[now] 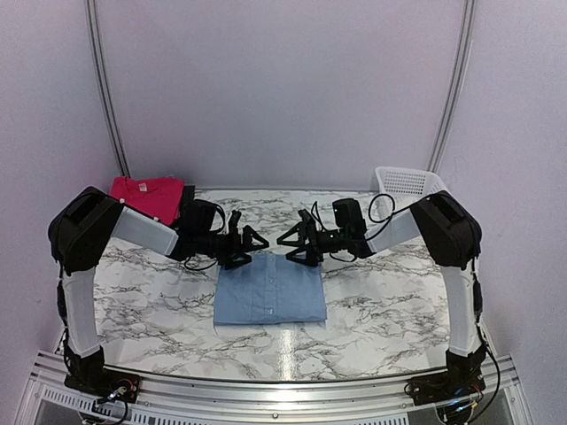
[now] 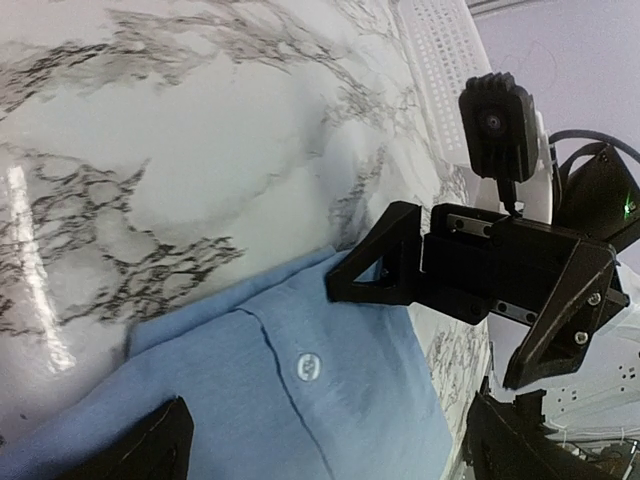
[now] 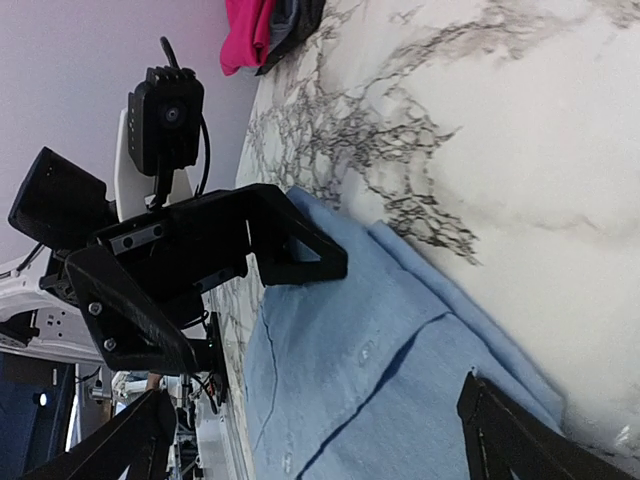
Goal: Fold and stack the mixed laundry pile
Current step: Smooth out the square-folded shirt at the center of the board.
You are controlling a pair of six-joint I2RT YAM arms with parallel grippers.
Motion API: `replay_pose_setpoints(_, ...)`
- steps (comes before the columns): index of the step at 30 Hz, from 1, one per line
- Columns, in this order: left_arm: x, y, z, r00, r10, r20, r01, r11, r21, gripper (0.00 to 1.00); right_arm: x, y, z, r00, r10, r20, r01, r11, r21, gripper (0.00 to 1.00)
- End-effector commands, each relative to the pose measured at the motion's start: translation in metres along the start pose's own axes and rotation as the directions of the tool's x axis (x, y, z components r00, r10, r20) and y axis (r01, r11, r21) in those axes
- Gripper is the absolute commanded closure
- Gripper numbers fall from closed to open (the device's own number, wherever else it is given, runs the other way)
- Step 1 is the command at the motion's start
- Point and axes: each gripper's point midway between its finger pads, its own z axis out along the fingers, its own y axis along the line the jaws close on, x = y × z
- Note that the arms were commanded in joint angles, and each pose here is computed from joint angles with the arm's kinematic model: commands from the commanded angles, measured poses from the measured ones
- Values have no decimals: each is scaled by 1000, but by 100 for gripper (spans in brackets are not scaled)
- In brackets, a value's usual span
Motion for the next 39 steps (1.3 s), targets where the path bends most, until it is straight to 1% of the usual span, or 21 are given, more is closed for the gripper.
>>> replay_pose_setpoints(1,-6,34,-1,999,-34,27,34,999,-15,1,4,-50,-13,999,37,-7,-37,998,52,2)
replay_pose_setpoints(2,-6,35,-2,999,-21,27,22,1000,-18,1,3,-51,-15,999,30,-12,-29,998,57,3)
replay_pose_setpoints(4,-6,29,-12,999,5,36,-4,1000,-18,1,-3,-35,-22,1000,-9,-11,10,998,57,2)
replay_pose_setpoints(7,-5,0,-35,998,49,47,-50,999,17,1,-9,15,-36,996,-88,-8,88,995,51,2)
replay_pose_setpoints(8,-4,-16,-47,996,74,58,-76,997,32,1,-6,34,-40,994,-112,-7,112,993,43,1)
replay_pose_setpoints(11,16,-37,-65,995,95,41,-97,994,46,1,27,76,-40,989,-141,-47,142,990,1,1)
replay_pose_setpoints(14,49,-49,-66,995,96,-9,-95,994,62,1,69,96,-28,987,-127,-102,123,991,-45,2)
replay_pose_setpoints(17,78,-58,-55,993,101,-65,-96,993,69,1,106,92,-13,982,-97,-164,88,994,-64,1)
replay_pose_setpoints(20,91,-54,-42,993,85,-85,-79,994,73,1,135,70,-3,977,-23,-212,8,997,-74,1)
replay_pose_setpoints(23,103,-35,-31,996,11,-93,-3,996,89,1,156,37,-2,972,38,-233,-51,997,-50,1)
replay_pose_setpoints(25,116,-10,-28,994,-31,-108,36,998,47,1,167,15,-7,968,69,-240,-76,997,-21,1)
replay_pose_setpoints(28,126,11,-37,994,-54,-99,54,999,-6,1,175,-6,-21,967,103,-234,-100,995,25,1)
replay_pose_setpoints(31,128,9,-52,997,-24,-79,24,1000,-9,1,174,11,-28,968,87,-234,-88,996,9,1)
replay_pose_setpoints(34,134,-13,-62,991,87,-102,-89,996,-14,1,174,46,-25,966,24,-259,-32,999,-26,1)
replay_pose_setpoints(36,139,-30,-66,984,138,-113,-138,990,15,1,179,64,-18,958,-14,-285,-2,999,-54,1)
replay_pose_setpoints(39,160,-42,-62,970,182,-161,-176,983,48,1,188,66,-7,942,-34,-334,16,998,-58,2)
